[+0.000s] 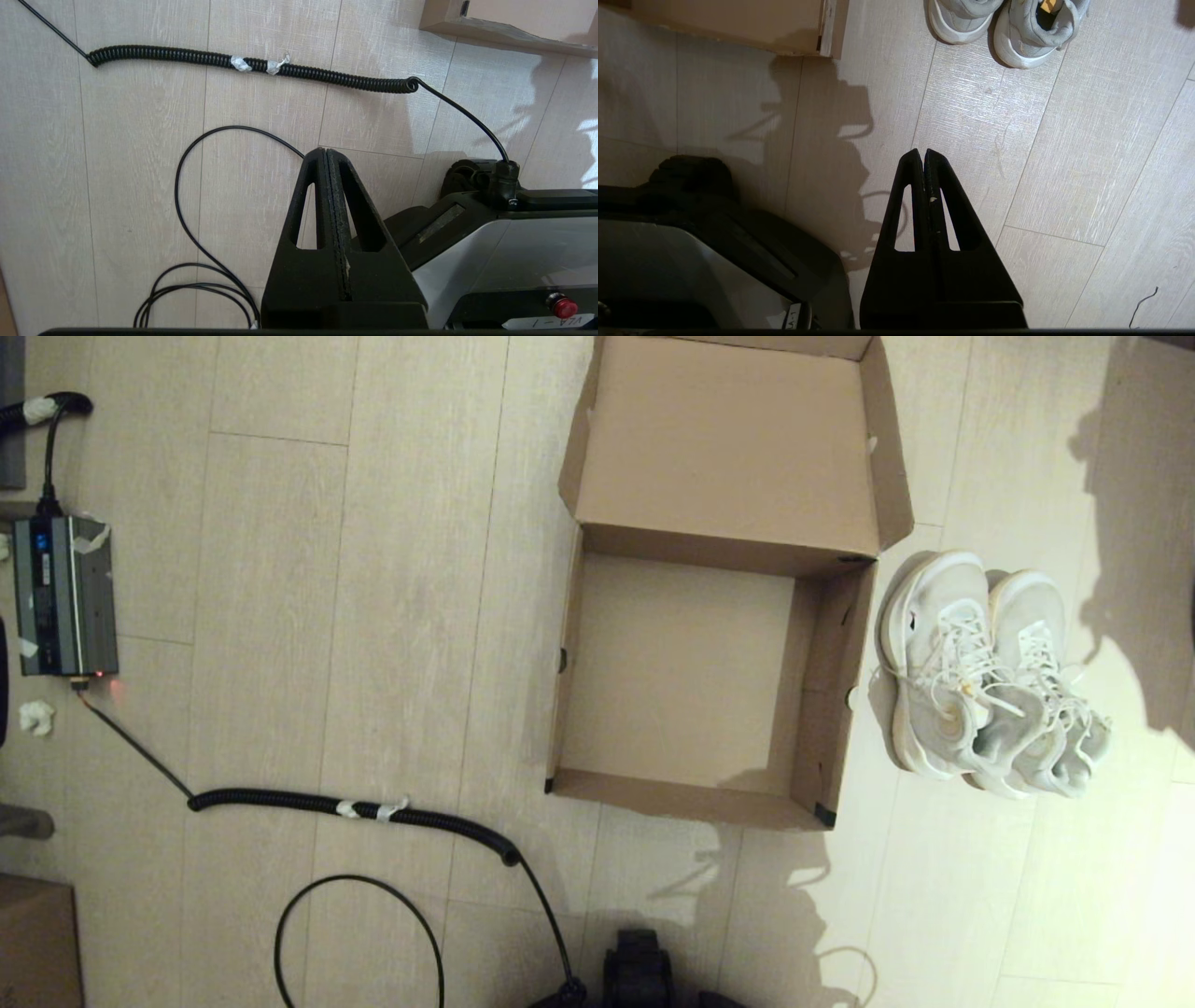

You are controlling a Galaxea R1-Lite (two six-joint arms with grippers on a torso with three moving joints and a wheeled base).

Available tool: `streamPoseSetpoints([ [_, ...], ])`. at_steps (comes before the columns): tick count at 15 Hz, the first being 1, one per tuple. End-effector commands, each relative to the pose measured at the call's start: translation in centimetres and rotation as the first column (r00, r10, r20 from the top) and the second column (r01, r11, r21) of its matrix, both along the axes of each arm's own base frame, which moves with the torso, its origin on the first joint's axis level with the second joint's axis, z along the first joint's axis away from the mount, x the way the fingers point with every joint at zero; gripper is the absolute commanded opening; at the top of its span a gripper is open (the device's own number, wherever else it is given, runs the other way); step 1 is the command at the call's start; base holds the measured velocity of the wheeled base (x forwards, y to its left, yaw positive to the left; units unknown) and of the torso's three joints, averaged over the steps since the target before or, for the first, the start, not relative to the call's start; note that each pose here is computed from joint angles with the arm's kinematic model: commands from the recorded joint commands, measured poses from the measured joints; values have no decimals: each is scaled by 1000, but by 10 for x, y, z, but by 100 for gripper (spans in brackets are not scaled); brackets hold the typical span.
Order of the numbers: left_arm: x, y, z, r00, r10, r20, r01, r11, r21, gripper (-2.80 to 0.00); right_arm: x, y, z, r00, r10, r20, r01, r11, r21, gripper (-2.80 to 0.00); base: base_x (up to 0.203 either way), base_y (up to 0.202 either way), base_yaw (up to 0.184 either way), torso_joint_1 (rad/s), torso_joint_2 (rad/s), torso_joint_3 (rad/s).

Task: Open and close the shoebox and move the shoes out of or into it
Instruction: Put the shoes into the shoe box

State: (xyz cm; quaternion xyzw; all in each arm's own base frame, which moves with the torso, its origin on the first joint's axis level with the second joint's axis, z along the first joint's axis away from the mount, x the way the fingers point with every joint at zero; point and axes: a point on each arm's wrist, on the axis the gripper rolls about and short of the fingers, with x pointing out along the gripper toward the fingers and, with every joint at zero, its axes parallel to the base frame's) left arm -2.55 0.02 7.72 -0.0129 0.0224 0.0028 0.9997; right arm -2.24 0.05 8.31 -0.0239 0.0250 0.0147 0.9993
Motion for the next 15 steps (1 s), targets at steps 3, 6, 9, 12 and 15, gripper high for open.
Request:
streamPoseSetpoints([
  [3, 1, 0, 1, 1000, 1, -23, -1, 1000, 5, -280, 18, 0, 58, 993, -11, -115, 19, 998, 64, -280, 0, 0, 0, 0, 0, 0],
  [6, 0, 0, 0, 1000, 0, 5, 0, 1000, 1, -280, 68, 0, 71, 917, -16, -398, 65, 992, 108, -280, 0, 0, 0, 0, 0, 0],
  [9, 0, 0, 0, 1000, 0, -1, 0, 1000, 1, -280, 129, -5, 66, 820, -59, -570, 144, 984, 106, -280, 0, 0, 0, 0, 0, 0],
  [12, 0, 0, 0, 1000, 0, 0, 0, 1000, 1, -280, 199, -20, 45, 772, -113, -626, 212, 973, 86, -280, 0, 0, 0, 0, 0, 0],
  [15, 0, 0, 0, 1000, 0, 3, 0, 1000, 0, -280, 261, -55, 44, 827, -214, -519, 274, 961, 40, 0, 0, 0, 0, 0, 0, 0],
])
